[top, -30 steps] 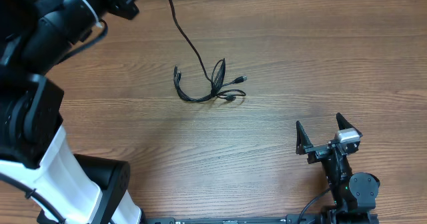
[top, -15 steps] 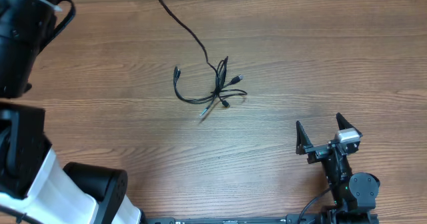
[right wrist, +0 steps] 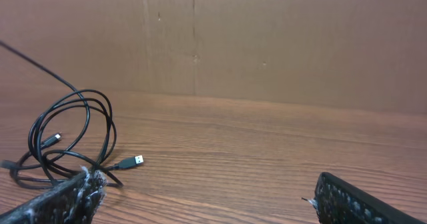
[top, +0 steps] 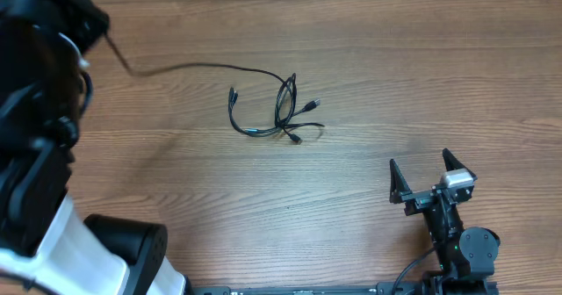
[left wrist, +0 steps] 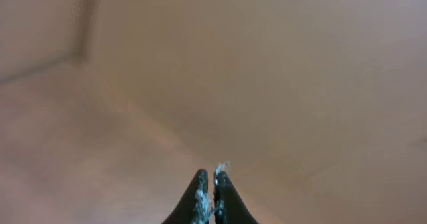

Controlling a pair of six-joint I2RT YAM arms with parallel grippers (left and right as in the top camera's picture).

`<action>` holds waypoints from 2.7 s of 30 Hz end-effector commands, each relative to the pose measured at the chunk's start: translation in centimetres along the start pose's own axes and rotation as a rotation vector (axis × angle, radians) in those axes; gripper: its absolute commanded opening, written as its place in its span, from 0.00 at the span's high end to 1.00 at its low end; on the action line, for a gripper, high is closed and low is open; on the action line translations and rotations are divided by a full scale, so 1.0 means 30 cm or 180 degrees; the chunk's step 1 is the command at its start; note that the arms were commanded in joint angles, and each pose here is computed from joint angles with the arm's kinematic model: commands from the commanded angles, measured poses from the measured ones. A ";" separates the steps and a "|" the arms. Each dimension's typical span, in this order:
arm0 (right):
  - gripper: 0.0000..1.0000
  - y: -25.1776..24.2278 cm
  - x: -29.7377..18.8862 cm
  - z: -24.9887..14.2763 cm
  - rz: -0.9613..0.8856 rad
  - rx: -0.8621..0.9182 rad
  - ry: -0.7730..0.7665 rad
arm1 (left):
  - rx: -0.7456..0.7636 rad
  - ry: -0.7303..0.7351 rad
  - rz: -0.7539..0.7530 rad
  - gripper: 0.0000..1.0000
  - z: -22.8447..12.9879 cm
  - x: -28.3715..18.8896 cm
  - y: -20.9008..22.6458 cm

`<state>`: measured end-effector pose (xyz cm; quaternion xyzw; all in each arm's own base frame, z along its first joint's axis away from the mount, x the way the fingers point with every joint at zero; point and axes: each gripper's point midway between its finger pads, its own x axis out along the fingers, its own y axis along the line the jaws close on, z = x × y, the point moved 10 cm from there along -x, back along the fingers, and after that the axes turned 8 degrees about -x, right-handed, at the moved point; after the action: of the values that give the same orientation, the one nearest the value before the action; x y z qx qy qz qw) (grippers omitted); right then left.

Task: Untangle cables

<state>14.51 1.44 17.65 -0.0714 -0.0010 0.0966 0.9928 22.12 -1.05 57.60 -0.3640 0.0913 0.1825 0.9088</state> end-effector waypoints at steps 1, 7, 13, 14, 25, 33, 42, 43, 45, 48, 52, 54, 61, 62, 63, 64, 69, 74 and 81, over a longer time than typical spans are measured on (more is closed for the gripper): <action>0.00 0.001 0.001 -0.008 -0.0014 -0.0006 -0.0004 | 0.0293 0.0028 0.0444 0.96 -0.046 0.106 0.006; 0.00 0.001 0.001 -0.008 -0.0014 -0.0006 -0.0004 | 0.0751 0.0253 0.0963 0.96 -0.139 0.288 0.006; 0.00 0.001 0.001 -0.008 -0.0014 -0.0006 -0.0004 | 0.1097 0.0714 0.1349 0.95 -0.244 0.474 0.045; 0.00 0.001 0.001 -0.008 -0.0013 -0.0006 -0.0004 | 0.1156 0.0834 0.1394 0.95 -0.263 0.507 0.057; 0.00 0.001 0.001 -0.008 -0.0014 -0.0006 -0.0004 | 0.1073 0.1522 0.2143 0.94 -0.343 0.778 0.274; 0.00 0.001 0.001 -0.008 -0.0014 -0.0006 -0.0003 | 0.0746 0.1979 0.2033 0.15 -0.296 0.826 0.384; 0.00 0.001 0.001 -0.008 -0.0013 -0.0006 -0.0004 | 0.0373 0.2884 0.1086 0.00 -0.391 0.811 0.294; 0.00 0.001 0.001 -0.008 -0.0014 -0.0006 -0.0004 | 0.0422 0.2911 0.1077 0.00 -0.410 0.809 0.280; 0.00 0.001 0.001 -0.008 -0.0014 -0.0006 -0.0003 | 0.0535 0.2909 0.1115 0.00 -0.438 0.810 0.264; 0.00 0.001 0.001 -0.008 -0.0014 -0.0006 -0.0003 | 0.0824 0.2825 0.1303 0.01 -0.495 0.828 0.246; 0.00 0.001 0.001 -0.008 -0.0013 -0.0006 -0.0004 | 0.1206 0.2900 0.1418 0.00 -0.591 0.870 0.235; 0.00 0.001 0.001 -0.008 -0.0014 -0.0006 -0.0004 | 0.1412 0.3055 0.1390 0.00 -0.650 0.903 0.239; 0.00 0.001 0.001 -0.008 -0.0014 -0.0006 -0.0004 | 0.1505 0.3735 0.1281 0.15 -0.840 1.012 0.293; 0.00 0.001 0.001 -0.008 -0.0014 -0.0006 -0.0004 | 0.1452 0.3813 0.1255 0.12 -0.858 1.022 0.297; 0.00 0.001 0.001 -0.008 -0.0014 -0.0006 -0.0004 | 0.1380 0.3873 0.1257 0.03 -0.876 1.033 0.304; 0.00 0.001 0.001 -0.008 -0.0014 -0.0006 -0.0004 | 0.1296 0.3893 0.1313 0.00 -0.894 1.047 0.313; 0.00 0.001 0.001 -0.008 -0.0014 -0.0006 -0.0004 | 0.1258 0.3840 0.1276 0.00 -0.954 1.119 0.336; 0.00 0.001 0.001 -0.008 -0.0014 -0.0006 -0.0003 | 0.2349 0.3519 0.0695 0.00 -0.946 1.196 0.329; 0.00 0.001 0.001 -0.008 -0.0014 -0.0006 -0.0004 | 0.3025 0.3776 0.0120 0.04 -0.987 1.216 0.344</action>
<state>14.51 1.44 17.65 -0.0714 -0.0010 0.0966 0.9928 50.18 -4.56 20.82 -0.0249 0.6288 -0.0225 0.7768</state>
